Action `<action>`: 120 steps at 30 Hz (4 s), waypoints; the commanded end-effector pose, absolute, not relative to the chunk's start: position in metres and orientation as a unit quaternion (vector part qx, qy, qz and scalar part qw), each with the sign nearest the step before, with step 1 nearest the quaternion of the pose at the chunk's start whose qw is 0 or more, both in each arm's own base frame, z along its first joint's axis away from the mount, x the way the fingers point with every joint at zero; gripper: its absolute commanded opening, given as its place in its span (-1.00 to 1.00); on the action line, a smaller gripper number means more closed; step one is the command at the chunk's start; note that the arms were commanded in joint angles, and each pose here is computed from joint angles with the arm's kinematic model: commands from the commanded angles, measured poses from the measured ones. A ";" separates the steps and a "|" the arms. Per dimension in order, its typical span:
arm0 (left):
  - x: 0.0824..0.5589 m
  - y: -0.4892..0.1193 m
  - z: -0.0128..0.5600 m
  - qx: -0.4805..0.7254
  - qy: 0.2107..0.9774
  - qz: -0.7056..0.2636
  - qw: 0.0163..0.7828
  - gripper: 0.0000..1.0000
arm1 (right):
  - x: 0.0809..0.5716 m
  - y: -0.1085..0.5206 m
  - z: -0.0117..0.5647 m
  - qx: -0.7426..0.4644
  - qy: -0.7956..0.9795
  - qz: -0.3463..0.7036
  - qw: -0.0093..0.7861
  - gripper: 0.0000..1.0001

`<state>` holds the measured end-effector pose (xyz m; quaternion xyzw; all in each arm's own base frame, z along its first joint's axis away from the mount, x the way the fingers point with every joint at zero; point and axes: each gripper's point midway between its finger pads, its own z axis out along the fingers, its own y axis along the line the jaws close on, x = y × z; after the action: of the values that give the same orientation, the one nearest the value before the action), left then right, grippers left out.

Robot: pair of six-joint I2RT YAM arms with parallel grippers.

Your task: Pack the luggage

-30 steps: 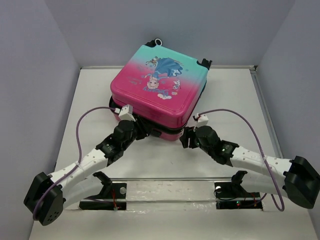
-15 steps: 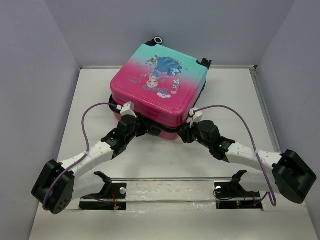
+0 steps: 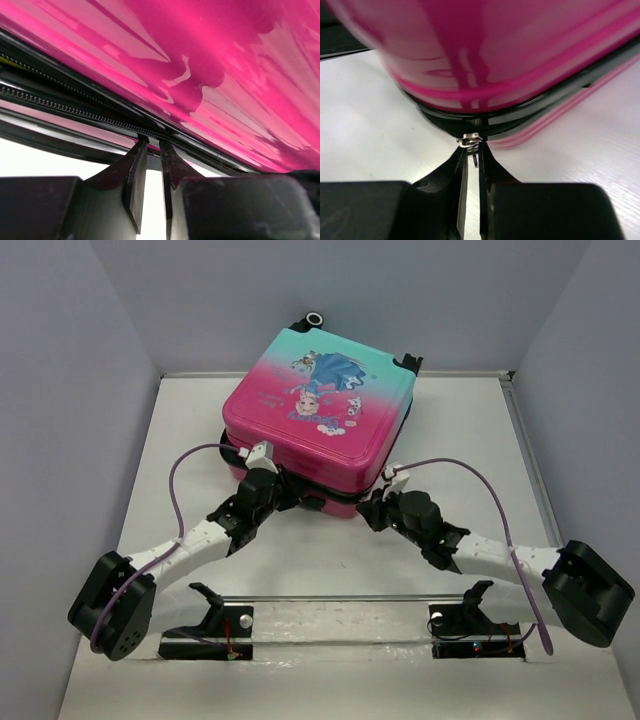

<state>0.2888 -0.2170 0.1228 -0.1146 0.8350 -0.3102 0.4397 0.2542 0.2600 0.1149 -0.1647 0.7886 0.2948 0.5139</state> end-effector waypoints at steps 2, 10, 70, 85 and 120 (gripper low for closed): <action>0.312 -0.239 0.157 -0.122 0.794 -0.362 0.473 -0.51 | 0.209 0.319 0.159 -0.199 0.753 0.359 0.515 -0.86; 0.310 -0.253 0.163 -0.107 0.792 -0.375 0.469 -0.60 | 0.198 0.396 0.161 -0.233 0.789 0.292 0.487 -0.86; 0.405 -0.092 0.103 -0.276 0.841 -0.266 0.381 0.61 | 0.452 0.180 0.177 0.107 0.842 0.305 0.432 -0.03; 0.264 -0.142 0.117 -0.212 0.820 -0.320 0.424 0.55 | 0.438 0.218 0.225 -0.087 0.822 0.367 0.427 0.29; 0.343 0.033 0.187 -0.393 0.731 -0.146 0.539 0.41 | 0.242 0.216 0.218 -0.082 0.784 0.392 0.475 0.09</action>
<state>0.3081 0.0274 0.1589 -0.3933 0.7551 -0.1129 0.5123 0.2432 0.2132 0.2002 -0.0812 0.8128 0.3691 0.4433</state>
